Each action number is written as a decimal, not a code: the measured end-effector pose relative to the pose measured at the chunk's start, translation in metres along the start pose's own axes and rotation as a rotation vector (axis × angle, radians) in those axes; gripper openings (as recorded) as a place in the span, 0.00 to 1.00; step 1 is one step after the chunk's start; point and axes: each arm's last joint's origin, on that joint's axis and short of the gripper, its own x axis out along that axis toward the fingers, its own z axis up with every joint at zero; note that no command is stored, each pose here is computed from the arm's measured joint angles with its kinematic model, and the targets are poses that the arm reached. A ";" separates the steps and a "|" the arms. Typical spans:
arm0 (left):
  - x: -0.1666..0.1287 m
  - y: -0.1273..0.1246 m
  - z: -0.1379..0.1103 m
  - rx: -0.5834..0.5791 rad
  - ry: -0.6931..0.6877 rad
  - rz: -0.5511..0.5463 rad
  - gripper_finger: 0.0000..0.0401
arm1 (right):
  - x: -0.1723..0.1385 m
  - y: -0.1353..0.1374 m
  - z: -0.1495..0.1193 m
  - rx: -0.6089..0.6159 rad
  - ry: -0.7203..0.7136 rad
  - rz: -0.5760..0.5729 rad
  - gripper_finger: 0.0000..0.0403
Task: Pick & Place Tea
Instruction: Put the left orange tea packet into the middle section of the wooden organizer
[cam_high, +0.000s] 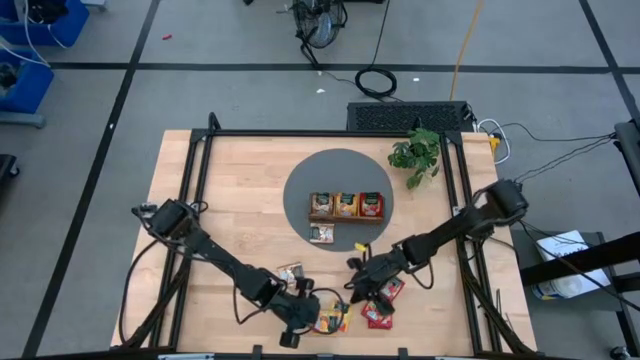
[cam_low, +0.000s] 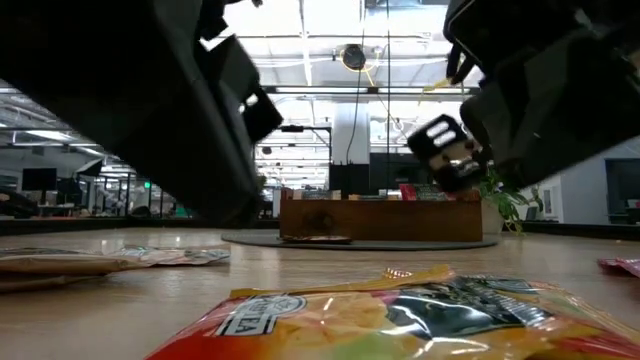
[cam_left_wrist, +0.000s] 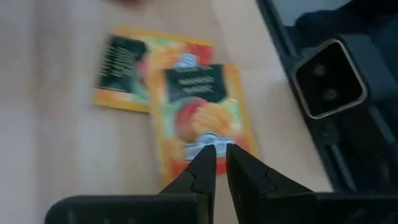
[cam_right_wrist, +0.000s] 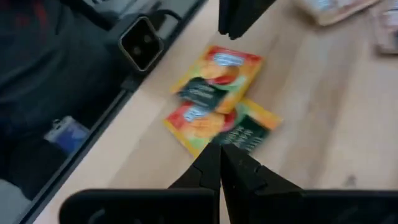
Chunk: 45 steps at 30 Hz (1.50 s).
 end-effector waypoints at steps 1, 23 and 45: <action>0.003 0.000 -0.001 -0.001 0.003 -0.021 0.10 | 0.004 -0.001 -0.002 -0.004 -0.015 0.002 0.00; 0.025 0.057 0.007 -0.060 -0.048 0.094 0.10 | 0.009 -0.011 -0.017 0.013 0.081 -0.174 0.00; 0.047 0.065 -0.006 -0.113 -0.040 0.101 0.10 | -0.005 -0.003 -0.002 0.128 0.020 -0.197 0.13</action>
